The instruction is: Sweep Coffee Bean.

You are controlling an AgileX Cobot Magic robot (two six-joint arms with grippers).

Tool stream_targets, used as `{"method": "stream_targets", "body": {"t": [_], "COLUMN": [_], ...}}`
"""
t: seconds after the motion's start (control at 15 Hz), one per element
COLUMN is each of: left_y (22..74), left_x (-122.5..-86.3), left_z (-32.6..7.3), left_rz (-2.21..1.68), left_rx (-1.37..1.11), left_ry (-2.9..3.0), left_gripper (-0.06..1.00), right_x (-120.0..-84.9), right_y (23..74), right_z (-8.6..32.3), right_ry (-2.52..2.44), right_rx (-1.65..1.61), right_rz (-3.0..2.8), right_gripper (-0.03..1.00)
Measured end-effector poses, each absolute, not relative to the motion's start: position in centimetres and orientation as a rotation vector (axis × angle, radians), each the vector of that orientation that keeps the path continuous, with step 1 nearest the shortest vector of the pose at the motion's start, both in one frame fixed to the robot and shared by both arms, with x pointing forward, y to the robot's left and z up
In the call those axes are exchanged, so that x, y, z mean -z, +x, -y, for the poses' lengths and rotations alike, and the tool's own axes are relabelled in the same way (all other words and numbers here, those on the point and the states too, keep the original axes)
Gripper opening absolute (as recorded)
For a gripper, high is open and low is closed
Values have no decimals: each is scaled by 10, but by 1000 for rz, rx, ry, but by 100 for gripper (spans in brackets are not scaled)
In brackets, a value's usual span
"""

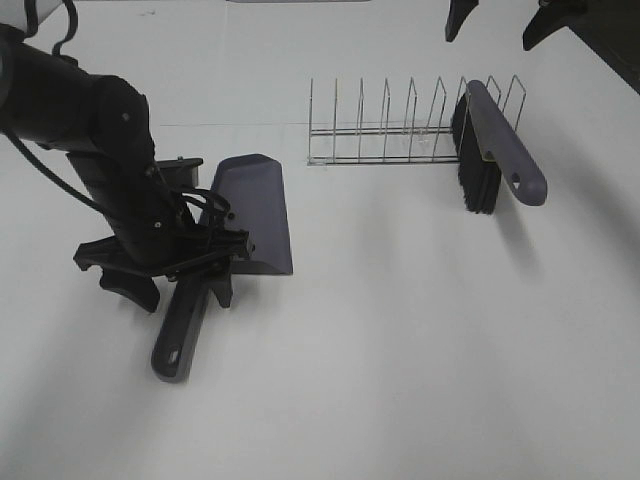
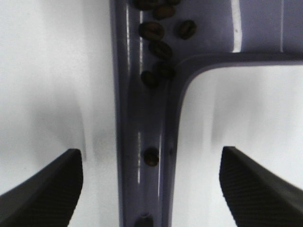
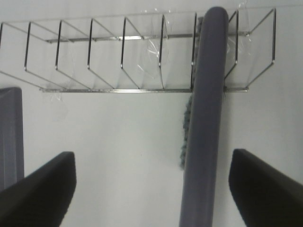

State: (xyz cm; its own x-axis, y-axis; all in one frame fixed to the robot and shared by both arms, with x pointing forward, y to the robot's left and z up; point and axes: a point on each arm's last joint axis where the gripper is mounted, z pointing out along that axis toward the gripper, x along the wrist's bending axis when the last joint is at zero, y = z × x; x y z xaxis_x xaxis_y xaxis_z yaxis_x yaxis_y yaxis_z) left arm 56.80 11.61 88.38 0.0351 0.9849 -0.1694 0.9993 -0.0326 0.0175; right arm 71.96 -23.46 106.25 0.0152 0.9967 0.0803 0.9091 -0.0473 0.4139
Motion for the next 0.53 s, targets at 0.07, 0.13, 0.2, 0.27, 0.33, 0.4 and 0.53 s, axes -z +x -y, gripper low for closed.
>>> {"method": "stream_targets", "body": {"t": [0.07, 0.13, 0.2, 0.27, 0.33, 0.4, 0.53], "left_y": [568, 567, 564, 560, 549, 544, 519], "left_x": [-895, -913, -932, -955, -989, -1000, -1044], "left_z": [-117, -118, -121, -126, -135, -139, -159], "left_rz": [-2065, -2030, -1997, -1959, -1913, -1902, -1913], "left_rx": [144, 112, 75, 28, -41, -69, -147], "left_ry": [2159, 2158, 2159, 2169, 2190, 2207, 2256], "left_gripper": [73, 73, 73, 73, 73, 73, 73], "right_x": [-1066, -1067, -1070, -1072, -1076, -1085, -1093], "right_y": [706, 700, 688, 666, 648, 627, 593], "right_z": [236, 237, 239, 242, 244, 247, 251], "right_ry": [2046, 2049, 2053, 2058, 2062, 2060, 2046], "right_rx": [-482, -470, -447, -402, -380, -374, -356], "right_rz": [-2010, -2018, -2035, -2071, -2086, -2092, -2118], "right_gripper": [75, 75, 75, 75, 75, 75, 75]}}
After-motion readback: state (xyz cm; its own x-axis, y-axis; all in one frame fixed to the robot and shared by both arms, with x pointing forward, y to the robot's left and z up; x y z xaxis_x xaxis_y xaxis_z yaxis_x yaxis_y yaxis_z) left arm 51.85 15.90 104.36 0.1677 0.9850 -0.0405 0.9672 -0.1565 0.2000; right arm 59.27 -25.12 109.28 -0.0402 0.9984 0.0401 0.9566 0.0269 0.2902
